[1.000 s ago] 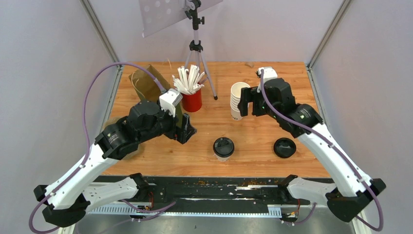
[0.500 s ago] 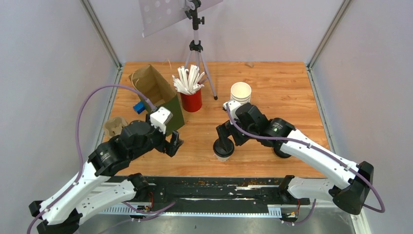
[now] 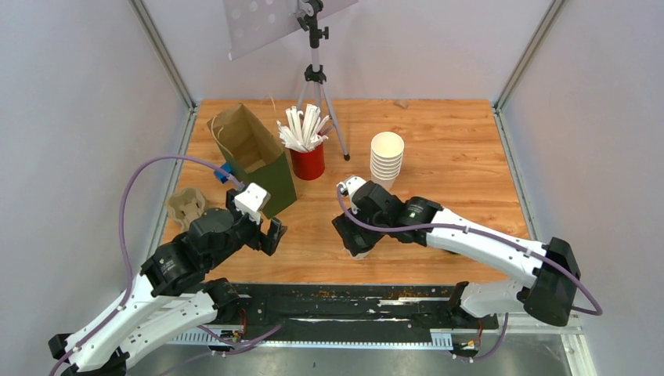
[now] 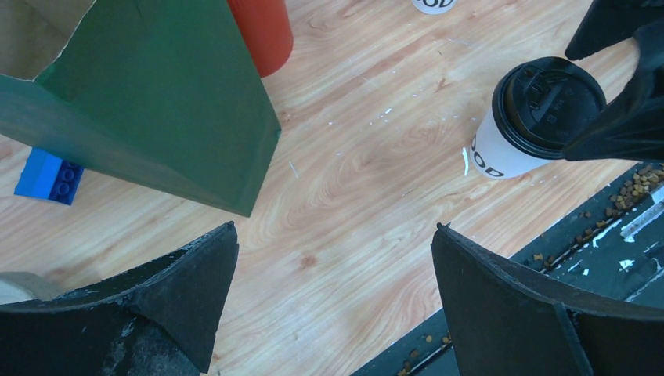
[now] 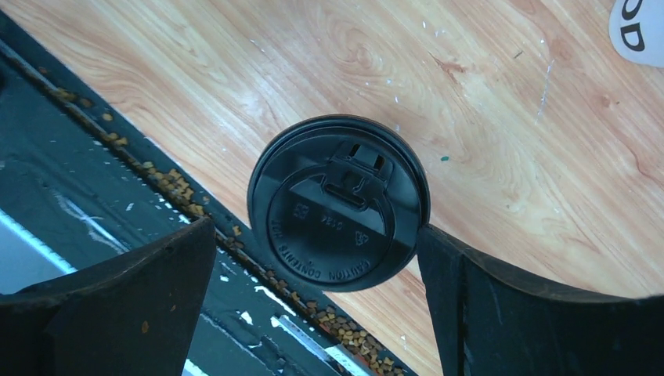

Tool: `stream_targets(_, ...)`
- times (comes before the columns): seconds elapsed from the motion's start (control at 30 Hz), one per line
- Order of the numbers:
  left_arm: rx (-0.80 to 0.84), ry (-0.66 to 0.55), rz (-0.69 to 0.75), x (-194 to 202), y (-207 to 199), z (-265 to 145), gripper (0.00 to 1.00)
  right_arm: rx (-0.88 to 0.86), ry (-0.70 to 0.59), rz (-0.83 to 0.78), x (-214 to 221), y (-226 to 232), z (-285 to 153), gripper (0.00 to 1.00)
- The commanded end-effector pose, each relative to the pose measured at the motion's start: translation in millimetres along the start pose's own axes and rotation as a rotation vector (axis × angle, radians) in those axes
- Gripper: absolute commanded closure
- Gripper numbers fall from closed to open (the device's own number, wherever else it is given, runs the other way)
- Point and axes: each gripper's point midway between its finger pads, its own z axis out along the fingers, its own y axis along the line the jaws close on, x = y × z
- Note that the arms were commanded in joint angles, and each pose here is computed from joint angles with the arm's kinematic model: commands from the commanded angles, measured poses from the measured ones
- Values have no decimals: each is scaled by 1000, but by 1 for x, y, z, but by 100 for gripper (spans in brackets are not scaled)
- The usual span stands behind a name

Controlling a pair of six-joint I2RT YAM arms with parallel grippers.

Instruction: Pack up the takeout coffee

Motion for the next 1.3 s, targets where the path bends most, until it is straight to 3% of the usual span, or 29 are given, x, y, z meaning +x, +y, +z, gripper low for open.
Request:
stream_targets(0.0, -16, -45, 24, -12, 3, 1, 0, 111, -23, -16, -13, -6, 6, 0)
stream_targets(0.43, -29, -61, 17, -14, 6, -3, 0, 126, 12, -33, -7, -2, 13, 13)
stream_targets(0.87, -38, -69, 13, -15, 8, -5, 0, 193, 8, -8, -4, -17, 4, 17)
stream_targets(1.27, -48, -74, 10, -15, 11, -7, 0, 324, -15, 186, 1, -91, -22, 20)
